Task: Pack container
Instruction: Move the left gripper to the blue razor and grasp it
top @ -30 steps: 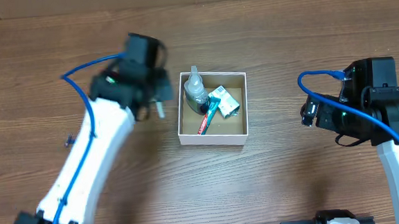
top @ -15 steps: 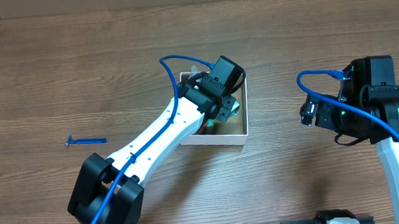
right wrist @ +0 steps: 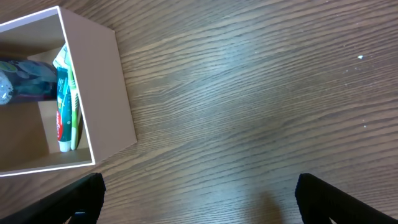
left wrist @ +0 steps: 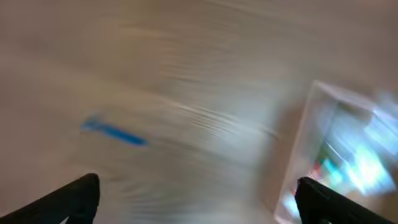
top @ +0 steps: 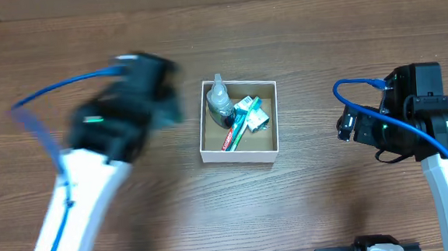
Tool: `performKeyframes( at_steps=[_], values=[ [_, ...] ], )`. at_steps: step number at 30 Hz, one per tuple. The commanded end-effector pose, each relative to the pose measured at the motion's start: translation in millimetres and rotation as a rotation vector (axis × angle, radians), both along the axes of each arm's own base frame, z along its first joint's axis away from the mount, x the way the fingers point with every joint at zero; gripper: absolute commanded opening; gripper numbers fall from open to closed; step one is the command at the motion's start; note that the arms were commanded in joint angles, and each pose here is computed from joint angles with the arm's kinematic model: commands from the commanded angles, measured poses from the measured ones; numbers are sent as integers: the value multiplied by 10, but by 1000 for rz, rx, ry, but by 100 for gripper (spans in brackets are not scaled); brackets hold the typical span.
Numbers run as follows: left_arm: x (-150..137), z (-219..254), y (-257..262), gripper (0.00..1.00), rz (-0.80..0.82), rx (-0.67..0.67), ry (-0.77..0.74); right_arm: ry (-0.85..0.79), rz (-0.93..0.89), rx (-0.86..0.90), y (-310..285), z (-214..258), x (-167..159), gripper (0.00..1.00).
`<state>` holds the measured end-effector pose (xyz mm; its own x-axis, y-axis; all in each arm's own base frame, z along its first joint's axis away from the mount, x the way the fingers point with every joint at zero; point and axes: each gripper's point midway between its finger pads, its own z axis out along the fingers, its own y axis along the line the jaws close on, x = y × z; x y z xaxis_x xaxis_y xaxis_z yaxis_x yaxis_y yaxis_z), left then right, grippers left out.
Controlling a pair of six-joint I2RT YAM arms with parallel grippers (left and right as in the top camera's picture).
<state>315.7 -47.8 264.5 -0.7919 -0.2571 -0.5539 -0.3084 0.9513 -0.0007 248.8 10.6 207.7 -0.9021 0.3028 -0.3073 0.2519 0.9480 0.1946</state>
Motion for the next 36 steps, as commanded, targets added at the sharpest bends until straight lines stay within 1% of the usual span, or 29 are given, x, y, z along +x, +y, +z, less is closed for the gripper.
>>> performKeyframes(
  at_steps=[1, 3, 6, 10, 13, 16, 23, 28, 33, 34, 35, 36],
  values=[
    [-11, -474, 963, 100, 490, -203, 92, -7, 4, -2, -7, 5, 15, 100],
    [-63, -886, 1307, 100, 650, -323, 155, -7, 4, -1, -7, 5, 15, 100],
    [-230, -1553, 1655, 100, 833, -346, 264, -7, 4, -1, -7, 5, 15, 100],
    [-251, -2297, 1716, 100, 872, -340, 404, -7, 4, -1, -7, 4, 14, 100],
    [-263, -2561, 1696, 100, 875, -334, 470, -7, 4, -1, -7, 4, 13, 100],
    [-200, -2646, 1726, 100, 874, -331, 456, -7, 4, -1, -7, 4, 13, 100],
    [-92, -2681, 1693, 100, 839, -305, 416, -7, 4, -1, -7, 4, 13, 100],
    [-125, -2776, 1599, 100, 812, -295, 424, -7, 4, -1, -7, 4, 14, 100],
    [-228, -2863, 1572, 100, 815, -291, 445, -6, 4, -1, -7, 3, 11, 100],
    [-221, -2864, 1570, 99, 815, -294, 442, -5, 4, -1, -7, 3, 10, 100],
    [-224, -2864, 1569, 89, 815, -294, 443, -5, 4, -1, -7, 3, 9, 100],
    [-233, -2864, 1566, 76, 815, -294, 447, -4, 4, -1, -6, 2, 7, 100]
  ],
)
